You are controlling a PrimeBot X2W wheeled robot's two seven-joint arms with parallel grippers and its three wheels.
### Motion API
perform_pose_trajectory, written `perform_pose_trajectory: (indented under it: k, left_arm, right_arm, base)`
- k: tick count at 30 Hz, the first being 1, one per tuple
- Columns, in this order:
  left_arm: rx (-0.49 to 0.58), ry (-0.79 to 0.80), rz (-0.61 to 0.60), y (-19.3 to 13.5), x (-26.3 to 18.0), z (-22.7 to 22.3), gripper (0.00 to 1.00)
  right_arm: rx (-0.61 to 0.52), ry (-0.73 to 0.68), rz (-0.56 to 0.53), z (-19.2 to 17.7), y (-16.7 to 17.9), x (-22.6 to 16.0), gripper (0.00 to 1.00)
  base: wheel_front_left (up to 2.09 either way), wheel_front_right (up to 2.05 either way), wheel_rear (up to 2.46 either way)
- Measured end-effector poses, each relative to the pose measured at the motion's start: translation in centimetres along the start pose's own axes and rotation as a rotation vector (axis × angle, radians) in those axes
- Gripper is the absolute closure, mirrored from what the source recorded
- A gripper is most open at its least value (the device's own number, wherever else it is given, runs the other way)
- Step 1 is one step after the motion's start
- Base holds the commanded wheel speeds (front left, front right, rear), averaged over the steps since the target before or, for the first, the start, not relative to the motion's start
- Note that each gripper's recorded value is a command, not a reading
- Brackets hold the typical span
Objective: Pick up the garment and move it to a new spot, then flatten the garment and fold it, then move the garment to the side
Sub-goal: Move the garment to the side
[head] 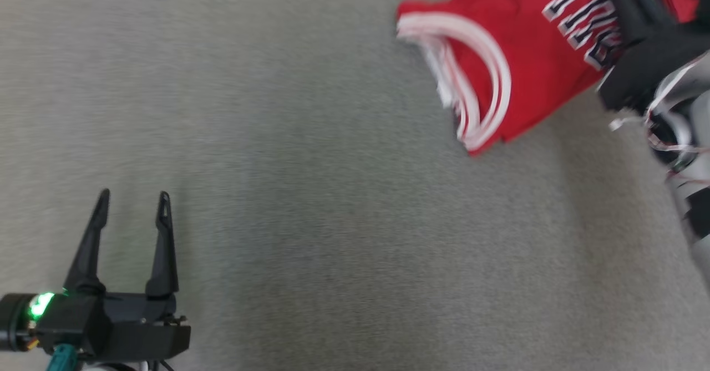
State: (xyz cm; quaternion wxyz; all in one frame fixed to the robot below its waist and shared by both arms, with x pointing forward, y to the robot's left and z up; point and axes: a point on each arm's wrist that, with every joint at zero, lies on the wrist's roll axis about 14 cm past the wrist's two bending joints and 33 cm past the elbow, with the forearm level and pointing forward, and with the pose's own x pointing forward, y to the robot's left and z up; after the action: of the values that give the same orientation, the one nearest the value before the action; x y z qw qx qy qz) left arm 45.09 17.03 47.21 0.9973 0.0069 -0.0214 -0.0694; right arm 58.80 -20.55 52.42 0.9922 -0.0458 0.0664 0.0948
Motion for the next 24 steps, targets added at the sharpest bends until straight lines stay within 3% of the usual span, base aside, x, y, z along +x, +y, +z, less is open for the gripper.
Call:
perform_pose_trajectory:
  k: [10,16,24]
  left_arm:
    - [-0.009,0.029,-0.151,-4.0,4.1,-3.8,0.00]
    - [-0.044,0.040,-0.222,-6.7,5.8,-5.8,0.00]
    - [-0.059,0.046,-0.245,-7.5,6.5,-7.2,0.00]
  right_arm:
    - [-0.061,0.058,-0.200,-0.3,-10.3,-1.1,1.00]
    - [-0.138,0.172,-0.336,-2.0,-16.9,-2.3,1.00]
    - [-0.201,0.310,-0.459,-4.2,-22.5,-4.7,1.00]
  base:
    - [0.00,0.00,0.00]
    - [0.00,0.00,0.00]
    - [0.00,0.00,0.00]
